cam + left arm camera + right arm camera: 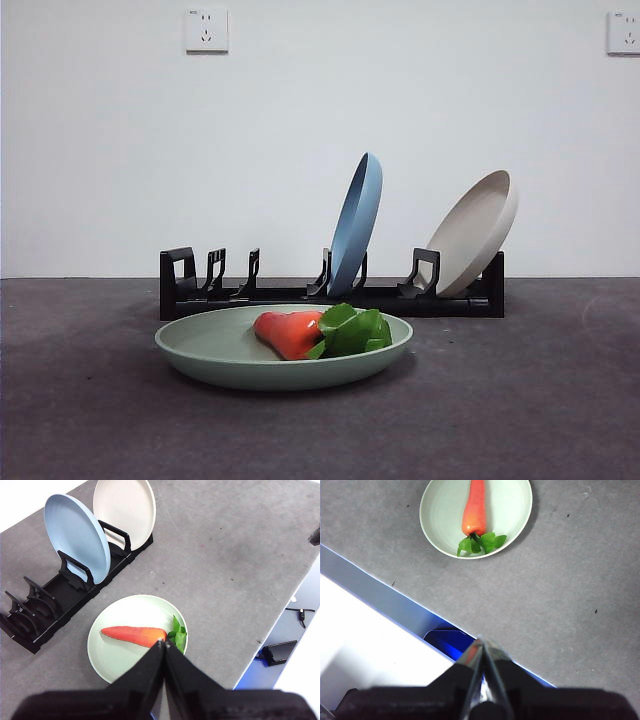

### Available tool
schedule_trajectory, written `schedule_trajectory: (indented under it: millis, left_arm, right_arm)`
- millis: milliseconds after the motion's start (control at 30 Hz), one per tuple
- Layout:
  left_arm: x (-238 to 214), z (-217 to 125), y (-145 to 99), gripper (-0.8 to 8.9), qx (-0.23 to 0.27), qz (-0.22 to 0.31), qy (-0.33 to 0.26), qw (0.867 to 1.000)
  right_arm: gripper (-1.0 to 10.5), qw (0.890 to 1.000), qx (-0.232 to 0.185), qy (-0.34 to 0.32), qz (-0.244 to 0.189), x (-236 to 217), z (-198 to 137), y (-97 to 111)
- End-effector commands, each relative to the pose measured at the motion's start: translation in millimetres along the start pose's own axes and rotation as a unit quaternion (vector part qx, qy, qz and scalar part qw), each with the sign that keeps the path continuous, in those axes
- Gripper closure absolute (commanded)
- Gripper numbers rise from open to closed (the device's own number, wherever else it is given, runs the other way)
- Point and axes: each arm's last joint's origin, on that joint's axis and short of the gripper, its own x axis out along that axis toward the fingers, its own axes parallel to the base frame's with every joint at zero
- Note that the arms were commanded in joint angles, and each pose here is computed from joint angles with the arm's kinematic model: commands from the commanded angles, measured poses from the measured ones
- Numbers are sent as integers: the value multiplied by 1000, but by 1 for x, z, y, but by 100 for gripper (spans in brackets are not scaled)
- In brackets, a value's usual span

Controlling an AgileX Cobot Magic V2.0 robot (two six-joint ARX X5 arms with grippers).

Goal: Take the green plate from the plate rack,put the plate on the table,take the carrot from the table,put the carrot in the plate

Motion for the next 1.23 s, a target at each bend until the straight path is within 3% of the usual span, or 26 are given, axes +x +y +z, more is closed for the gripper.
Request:
schedule_trajectory:
  millis: [33,200,333,500,667,767,1033,1233]
  left_arm:
    - [0,0,0,817,-2,0,-2,1000]
    - [0,1,2,817,-2,10,-11,1000]
    - [-6,13,19,817,28,89,-79,992]
    - [-14,12,51,817,21,122,-197,972]
    - [-13,-32,74,817,14,199,-294,935]
    - [-5,-69,76,817,4,242,-300,923]
    - [30,-166,71,817,-35,309,-239,920]
    - [53,-213,66,817,-62,314,-225,920]
  right_arm:
    - [945,1000,-3,-1,-1,0,-1,0]
    - [945,1000,-3,-1,-1,0,-1,0]
    - [945,1000,-3,-1,-1,1,0,0]
    - [945,1000,-3,-4,0,-1,-1,0]
    - [945,1000,-3,-5,0,-1,-2,0]
    - [945,1000,-3,-5,0,-1,-2,0]
    - [945,1000,-3,-5,0,-2,-2,0]
    - [945,1000,-3,-7,1,-3,-2,0]
